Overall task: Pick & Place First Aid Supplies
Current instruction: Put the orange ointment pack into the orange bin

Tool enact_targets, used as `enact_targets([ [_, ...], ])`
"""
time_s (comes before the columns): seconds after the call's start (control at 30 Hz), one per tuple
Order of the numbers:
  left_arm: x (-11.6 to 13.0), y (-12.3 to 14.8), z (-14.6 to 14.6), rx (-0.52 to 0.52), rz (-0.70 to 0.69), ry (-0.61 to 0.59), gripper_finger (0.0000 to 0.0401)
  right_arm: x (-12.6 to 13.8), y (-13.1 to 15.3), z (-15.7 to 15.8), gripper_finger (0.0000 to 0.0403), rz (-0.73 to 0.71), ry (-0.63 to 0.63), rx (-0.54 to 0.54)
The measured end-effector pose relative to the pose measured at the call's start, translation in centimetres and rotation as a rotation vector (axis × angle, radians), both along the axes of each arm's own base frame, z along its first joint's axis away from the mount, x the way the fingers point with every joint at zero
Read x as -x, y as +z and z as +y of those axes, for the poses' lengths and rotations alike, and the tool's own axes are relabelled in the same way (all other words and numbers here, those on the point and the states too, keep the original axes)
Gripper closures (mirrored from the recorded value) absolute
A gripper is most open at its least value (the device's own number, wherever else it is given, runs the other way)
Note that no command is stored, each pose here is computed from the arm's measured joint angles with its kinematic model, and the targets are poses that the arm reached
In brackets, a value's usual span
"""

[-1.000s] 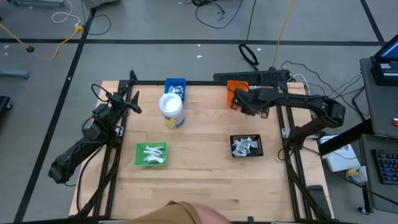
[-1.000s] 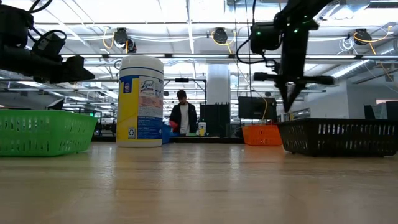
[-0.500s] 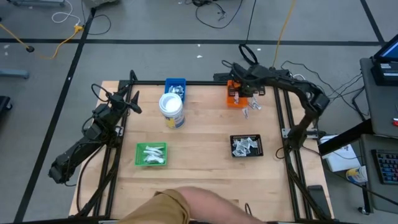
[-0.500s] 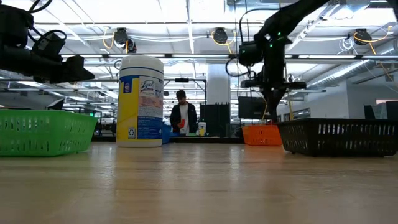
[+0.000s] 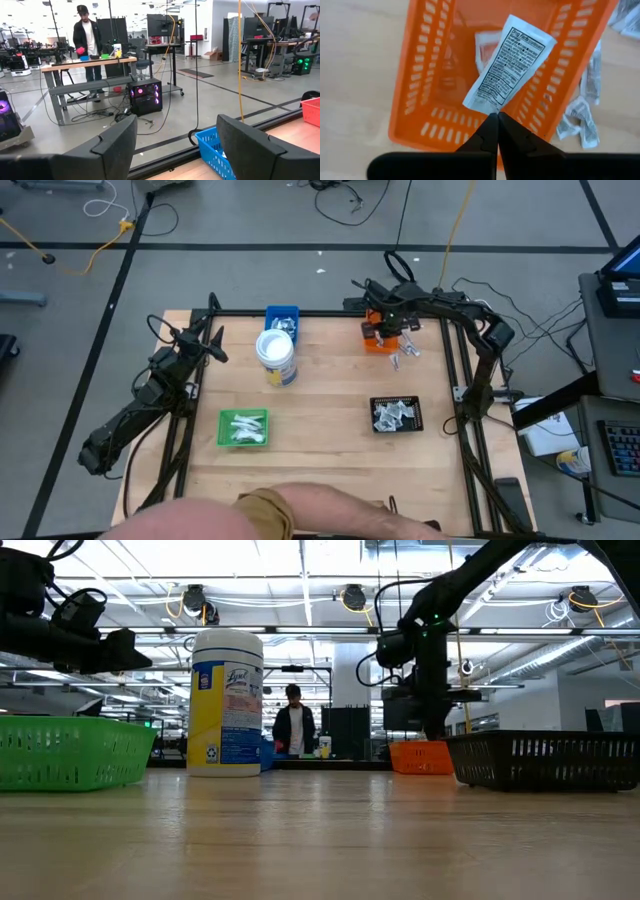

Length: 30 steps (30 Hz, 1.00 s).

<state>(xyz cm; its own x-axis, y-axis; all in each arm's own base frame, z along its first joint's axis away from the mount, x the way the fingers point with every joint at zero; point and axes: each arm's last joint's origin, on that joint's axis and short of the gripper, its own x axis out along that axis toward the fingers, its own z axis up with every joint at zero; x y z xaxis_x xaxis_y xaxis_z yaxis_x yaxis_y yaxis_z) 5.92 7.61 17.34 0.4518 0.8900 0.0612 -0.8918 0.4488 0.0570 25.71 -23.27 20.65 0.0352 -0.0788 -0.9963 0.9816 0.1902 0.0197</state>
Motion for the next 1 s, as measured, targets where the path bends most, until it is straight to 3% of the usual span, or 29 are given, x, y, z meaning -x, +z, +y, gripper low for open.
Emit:
enact_targets([
  [0.17,0.0,0.0,0.0,0.000,0.000,0.000,0.0128,0.1,0.0,-0.1,0.0375,0.023,-0.007,0.032],
  [0.57,0.0,0.0,0.0,0.000,0.000,0.000,0.0128,0.3,3.2,0.1,0.0217,-0.114,0.041,0.176],
  [0.83,0.0,0.0,0.0,0.000,0.000,0.000,0.0128,1.0,3.5,3.2,0.0201,-0.214,0.098,0.261],
  [1.0,0.0,0.0,0.0,0.000,0.000,0.000,0.0127,1.9,3.8,5.6,0.0208,-0.157,0.118,0.350],
])
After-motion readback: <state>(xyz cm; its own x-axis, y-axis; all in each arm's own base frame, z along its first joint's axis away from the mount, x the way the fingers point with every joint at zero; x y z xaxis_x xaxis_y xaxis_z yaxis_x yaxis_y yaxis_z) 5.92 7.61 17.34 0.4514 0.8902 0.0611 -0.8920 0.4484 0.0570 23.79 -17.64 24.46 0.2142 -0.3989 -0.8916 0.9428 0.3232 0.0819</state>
